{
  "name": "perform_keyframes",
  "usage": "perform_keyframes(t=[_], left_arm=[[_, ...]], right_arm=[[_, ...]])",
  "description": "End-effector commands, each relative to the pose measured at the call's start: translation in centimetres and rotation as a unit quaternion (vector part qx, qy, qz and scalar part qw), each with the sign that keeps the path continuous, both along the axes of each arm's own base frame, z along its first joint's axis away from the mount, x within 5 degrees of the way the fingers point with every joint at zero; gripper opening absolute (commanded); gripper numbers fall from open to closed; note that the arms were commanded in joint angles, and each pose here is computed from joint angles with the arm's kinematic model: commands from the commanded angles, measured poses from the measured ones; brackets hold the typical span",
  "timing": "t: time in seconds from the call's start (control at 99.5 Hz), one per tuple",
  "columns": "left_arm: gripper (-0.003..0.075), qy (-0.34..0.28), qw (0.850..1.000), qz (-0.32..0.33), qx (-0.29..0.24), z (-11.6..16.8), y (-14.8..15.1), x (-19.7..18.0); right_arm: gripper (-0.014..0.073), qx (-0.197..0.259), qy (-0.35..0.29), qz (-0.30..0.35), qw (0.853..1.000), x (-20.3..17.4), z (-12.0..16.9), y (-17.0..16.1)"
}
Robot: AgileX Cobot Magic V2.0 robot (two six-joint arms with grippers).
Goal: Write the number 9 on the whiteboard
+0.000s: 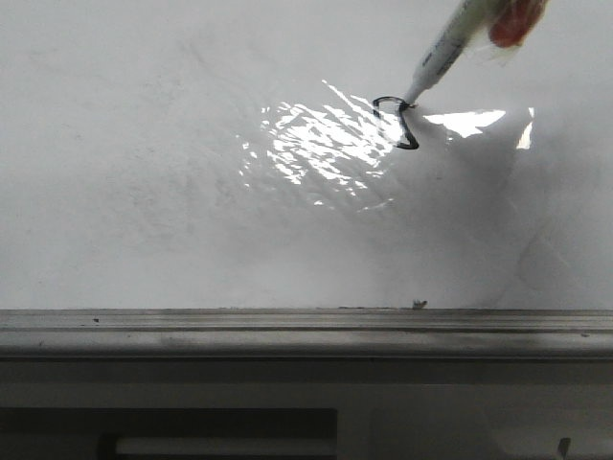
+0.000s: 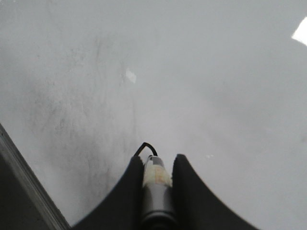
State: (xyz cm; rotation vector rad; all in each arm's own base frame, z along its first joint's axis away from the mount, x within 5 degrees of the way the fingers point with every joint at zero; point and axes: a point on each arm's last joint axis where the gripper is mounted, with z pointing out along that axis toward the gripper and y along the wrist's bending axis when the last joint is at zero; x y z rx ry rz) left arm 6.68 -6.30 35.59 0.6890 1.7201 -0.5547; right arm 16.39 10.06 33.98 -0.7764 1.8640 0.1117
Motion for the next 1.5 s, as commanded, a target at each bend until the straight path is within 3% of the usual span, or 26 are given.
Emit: perform_keyframes(t=[0.0, 0.111, 0.322, 0.432, 0.613, 0.764, 0.884, 1.075, 1.246, 1.336, 1.487], left_arm=[[-0.002, -0.017, 0.999, 0.013, -0.033, 1.2, 0.1, 0.1], [-0.002, -0.018, 0.999, 0.013, -0.03, 1.2, 0.1, 0.2], [-0.002, -0.018, 0.999, 0.014, -0.029, 1.2, 0.1, 0.2], [-0.002, -0.018, 0.999, 0.014, -0.029, 1.2, 0.1, 0.2], [-0.002, -0.018, 0.999, 0.014, -0.029, 1.2, 0.1, 0.2], [-0.0019, 0.008, 1.0, 0.002, -0.018, 0.7, -0.3, 0.8], [0.0057, 0.03, 0.997, -0.068, 0.036, -0.4, -1.5, 1.6], [0.0344, 0.032, 0.975, -0.214, 0.048, -1.6, -4.7, 3.4], [0.0356, -0.015, 0.939, -0.334, 0.074, -2.9, -8.1, 3.8], [0.0356, -0.015, 0.93, -0.358, 0.081, -3.7, -9.8, 4.1], [0.0356, -0.016, 0.928, -0.366, 0.073, -4.4, -11.6, 4.2]], right_arm=[[-0.0061, -0.038, 0.031, -0.011, 0.999, -0.1, -0.3, -0.4], [-0.0061, -0.051, 0.097, 0.009, 0.994, -1.4, -2.7, 0.1], [-0.0061, -0.058, 0.103, 0.056, 0.991, -2.8, -4.9, 1.0], [-0.0061, -0.037, 0.064, 0.06, 0.995, -2.8, -3.1, 1.0], [-0.0061, 0.035, -0.028, 0.066, 0.997, -3.5, 2.5, 0.4], [-0.0064, 0.064, -0.046, 0.066, 0.995, -4.0, 4.9, 0.1], [-0.0064, 0.054, -0.032, 0.086, 0.994, -4.4, 4.7, 0.6], [-0.0064, 0.021, 0.001, 0.162, 0.987, -5.3, 3.5, 3.2], [-0.0064, 0.013, 0.006, 0.22, 0.975, -6.1, 2.8, 5.6], [-0.0064, 0.019, 0.0, 0.237, 0.971, -6.4, 2.8, 6.3], [-0.0064, 0.022, -0.003, 0.24, 0.971, -6.3, 2.8, 6.6]])
